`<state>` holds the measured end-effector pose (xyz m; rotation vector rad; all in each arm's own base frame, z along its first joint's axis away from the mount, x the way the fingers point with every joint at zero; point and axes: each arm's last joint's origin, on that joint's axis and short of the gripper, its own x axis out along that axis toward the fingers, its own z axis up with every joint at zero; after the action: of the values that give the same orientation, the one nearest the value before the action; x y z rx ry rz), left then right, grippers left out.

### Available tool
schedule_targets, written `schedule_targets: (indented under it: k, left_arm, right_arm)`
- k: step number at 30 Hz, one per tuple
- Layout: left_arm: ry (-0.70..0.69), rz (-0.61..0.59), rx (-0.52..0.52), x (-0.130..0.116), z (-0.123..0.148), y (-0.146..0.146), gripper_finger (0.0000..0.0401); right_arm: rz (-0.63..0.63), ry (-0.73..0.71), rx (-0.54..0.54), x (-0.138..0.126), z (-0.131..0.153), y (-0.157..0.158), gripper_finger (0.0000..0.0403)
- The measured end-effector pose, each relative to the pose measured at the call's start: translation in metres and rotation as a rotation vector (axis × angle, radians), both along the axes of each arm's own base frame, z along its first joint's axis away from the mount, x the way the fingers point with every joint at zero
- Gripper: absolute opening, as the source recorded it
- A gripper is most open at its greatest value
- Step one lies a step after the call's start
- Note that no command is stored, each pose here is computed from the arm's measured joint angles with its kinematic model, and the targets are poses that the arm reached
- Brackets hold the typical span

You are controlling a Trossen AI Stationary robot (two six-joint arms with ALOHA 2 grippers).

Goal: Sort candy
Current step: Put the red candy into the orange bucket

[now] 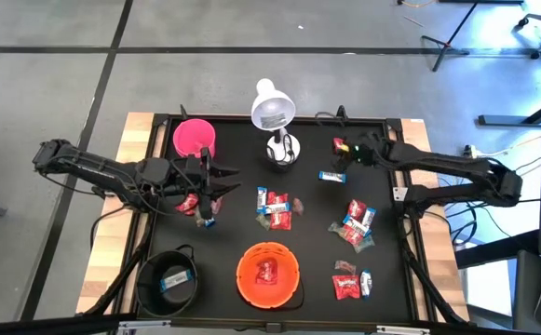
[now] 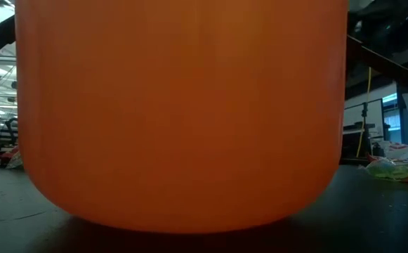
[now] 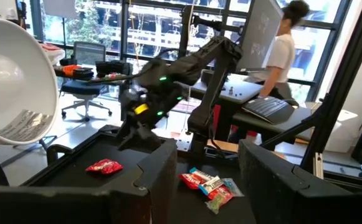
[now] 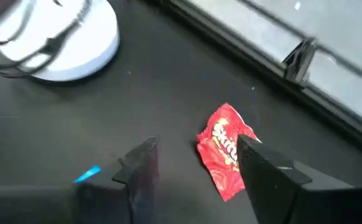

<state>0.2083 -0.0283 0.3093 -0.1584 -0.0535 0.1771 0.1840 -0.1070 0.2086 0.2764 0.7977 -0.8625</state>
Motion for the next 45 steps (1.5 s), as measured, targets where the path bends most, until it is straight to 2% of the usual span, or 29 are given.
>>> schedule_targets:
  k: [5, 12, 22, 26, 36, 40, 42, 45]
  left_arm:
    - [0.000, 0.000, 0.000, 0.000, 0.000, 0.000, 0.0162]
    - [0.001, 0.000, 0.000, 0.000, 0.000, 0.000, 0.0162]
    - [0.001, 0.000, 0.001, 0.000, 0.000, 0.000, 0.0162]
    - [0.001, 0.000, 0.001, 0.000, 0.000, 0.000, 0.0162]
    - [0.002, 0.000, 0.000, 0.000, 0.000, 0.000, 0.0162]
    - [0.001, 0.000, 0.000, 0.000, 0.000, 0.000, 0.0162]
    - [0.001, 0.000, 0.000, 0.000, 0.000, 0.000, 0.0162]
    - [0.001, 0.000, -0.001, 0.000, 0.000, 0.000, 0.0162]
  right_arm:
    - [-0.033, -0.024, 0.095, -0.002, -0.017, -0.034, 0.0255]
    - [-0.171, 0.044, 0.172, -0.013, -0.047, -0.066, 0.0311]
    - [-0.184, 0.095, 0.248, -0.008, -0.075, -0.075, 0.0316]
    - [-0.164, 0.088, 0.279, -0.006, -0.079, -0.075, 0.0276]
    - [-0.131, 0.079, 0.298, -0.007, -0.077, -0.074, 0.0120]
    - [-0.087, 0.028, 0.323, -0.008, -0.068, -0.070, 0.0064]
    - [-0.060, -0.019, 0.319, -0.008, -0.059, -0.068, 0.0043]
    - [-0.008, -0.108, 0.313, -0.009, -0.043, -0.063, 0.0036]
